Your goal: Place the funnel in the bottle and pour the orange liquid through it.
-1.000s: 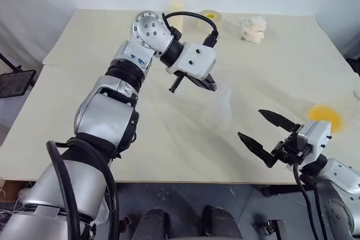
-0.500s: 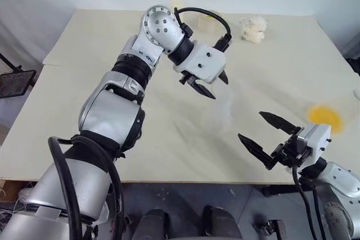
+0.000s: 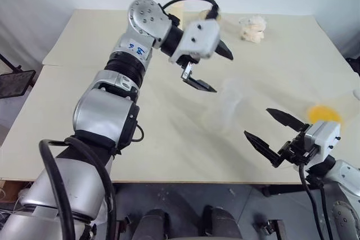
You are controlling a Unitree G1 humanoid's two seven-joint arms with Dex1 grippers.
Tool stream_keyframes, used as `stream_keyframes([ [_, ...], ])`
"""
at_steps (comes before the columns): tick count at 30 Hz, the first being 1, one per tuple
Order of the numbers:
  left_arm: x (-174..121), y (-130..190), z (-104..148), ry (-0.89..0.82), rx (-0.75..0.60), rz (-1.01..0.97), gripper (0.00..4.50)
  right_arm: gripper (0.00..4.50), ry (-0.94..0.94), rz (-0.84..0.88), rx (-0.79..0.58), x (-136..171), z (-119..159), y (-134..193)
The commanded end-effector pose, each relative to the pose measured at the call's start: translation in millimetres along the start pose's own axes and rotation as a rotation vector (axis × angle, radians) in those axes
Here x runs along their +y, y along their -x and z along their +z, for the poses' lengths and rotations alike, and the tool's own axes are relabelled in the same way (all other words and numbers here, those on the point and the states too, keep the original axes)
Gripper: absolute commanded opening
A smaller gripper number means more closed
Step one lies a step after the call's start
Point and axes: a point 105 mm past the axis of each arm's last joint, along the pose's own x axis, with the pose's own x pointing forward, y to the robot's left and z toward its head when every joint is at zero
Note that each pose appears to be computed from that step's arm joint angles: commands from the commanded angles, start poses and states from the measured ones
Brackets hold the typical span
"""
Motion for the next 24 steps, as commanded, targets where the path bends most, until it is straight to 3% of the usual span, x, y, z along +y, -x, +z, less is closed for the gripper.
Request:
stream_keyframes([
  [1, 9, 31, 16, 0.072, -0.18, 0.109, 4.46, 4.5, 0.034, -0.077, -0.007, -13, 14, 11],
  [7, -2, 49, -8, 0.275, -0.336, 0.226, 4.46, 4.5, -0.005, -0.234, 0.021, -38, 14, 27],
  [15, -73, 44, -69, 0.53, -0.291, 0.296, 4.46, 4.5, 0.004, -0.546, 0.083, -67, 22, 69],
  [24, -144, 39, -80, 0.631, -0.286, 0.356, 4.46, 4.5, -0.048, -0.751, 0.14, -65, 19, 112],
])
